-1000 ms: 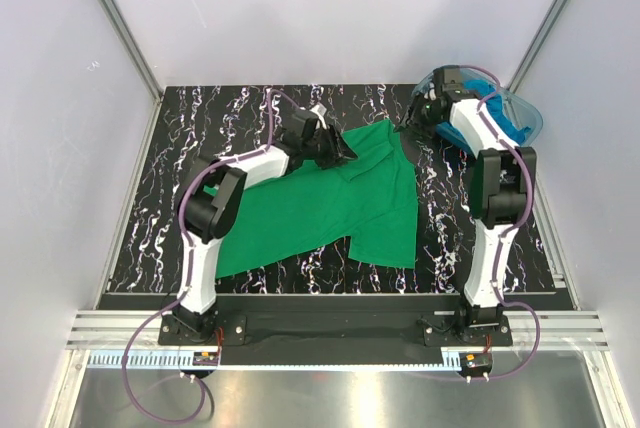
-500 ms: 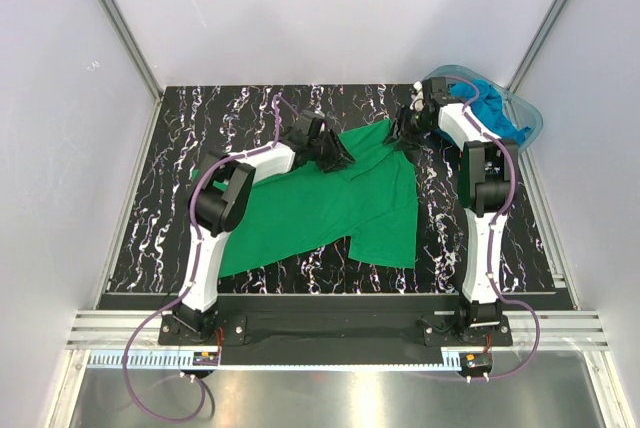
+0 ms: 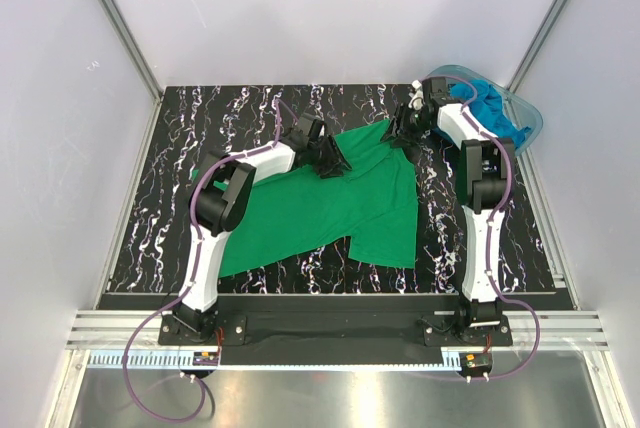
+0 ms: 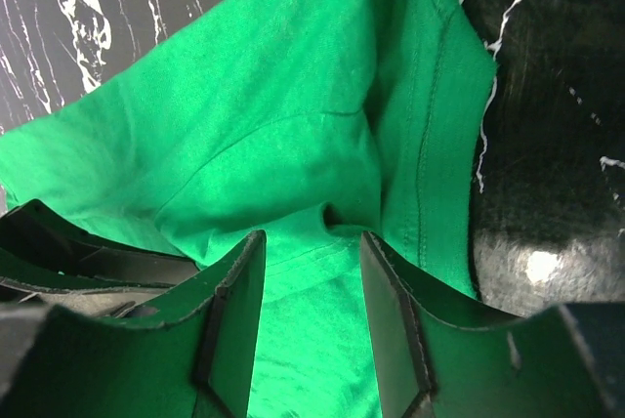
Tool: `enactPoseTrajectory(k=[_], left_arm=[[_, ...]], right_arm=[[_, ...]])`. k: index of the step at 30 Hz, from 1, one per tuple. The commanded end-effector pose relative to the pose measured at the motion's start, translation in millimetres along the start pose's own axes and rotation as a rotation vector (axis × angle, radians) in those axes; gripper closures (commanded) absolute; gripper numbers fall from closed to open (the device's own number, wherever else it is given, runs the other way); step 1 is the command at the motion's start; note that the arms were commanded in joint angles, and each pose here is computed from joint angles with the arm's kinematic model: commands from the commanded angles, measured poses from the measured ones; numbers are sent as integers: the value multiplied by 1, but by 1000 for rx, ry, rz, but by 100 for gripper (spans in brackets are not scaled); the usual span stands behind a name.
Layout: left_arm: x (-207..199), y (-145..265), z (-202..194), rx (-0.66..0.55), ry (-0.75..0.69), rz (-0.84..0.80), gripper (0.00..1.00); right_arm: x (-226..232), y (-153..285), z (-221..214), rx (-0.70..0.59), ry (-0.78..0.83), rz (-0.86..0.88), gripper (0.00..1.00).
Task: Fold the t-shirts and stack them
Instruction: Fold the tshirt
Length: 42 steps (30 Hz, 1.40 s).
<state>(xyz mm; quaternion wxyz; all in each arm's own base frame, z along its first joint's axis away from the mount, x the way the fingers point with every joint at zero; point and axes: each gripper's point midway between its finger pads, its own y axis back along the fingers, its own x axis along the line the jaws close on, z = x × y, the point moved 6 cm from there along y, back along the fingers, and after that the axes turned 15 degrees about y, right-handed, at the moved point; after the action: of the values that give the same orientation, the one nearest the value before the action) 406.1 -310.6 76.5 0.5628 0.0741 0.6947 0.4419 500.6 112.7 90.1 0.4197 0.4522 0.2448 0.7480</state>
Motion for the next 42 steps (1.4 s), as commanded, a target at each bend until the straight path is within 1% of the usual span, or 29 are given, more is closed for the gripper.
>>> enactPoseTrajectory(k=[1,6,12,21,28,33,37,42], left_arm=[[-11,-2,4,-17,-30,-26,59],[-7,-3,3,-8,-26,-14,59],[-5,-4,2,0,-13,-9,59],[-6,-6,3,3,-11,-14,59],[-3,-7,2,7,-17,-1,59],[-1,-7,1,9,-15,4,59],[0,-7,1,9,-15,6,59],[2,-8,0,12,-13,9,59]], right_arm=[[3,6,19,-50,57,12,49],[-3,4,20,-49,70,-1,45],[-4,-2,14,-23,54,29,46],[1,1,5,-38,51,77,46],[2,6,5,-63,37,71,53],[7,21,7,-94,17,72,56],[12,32,9,-112,25,71,56],[14,33,8,-114,23,78,56]])
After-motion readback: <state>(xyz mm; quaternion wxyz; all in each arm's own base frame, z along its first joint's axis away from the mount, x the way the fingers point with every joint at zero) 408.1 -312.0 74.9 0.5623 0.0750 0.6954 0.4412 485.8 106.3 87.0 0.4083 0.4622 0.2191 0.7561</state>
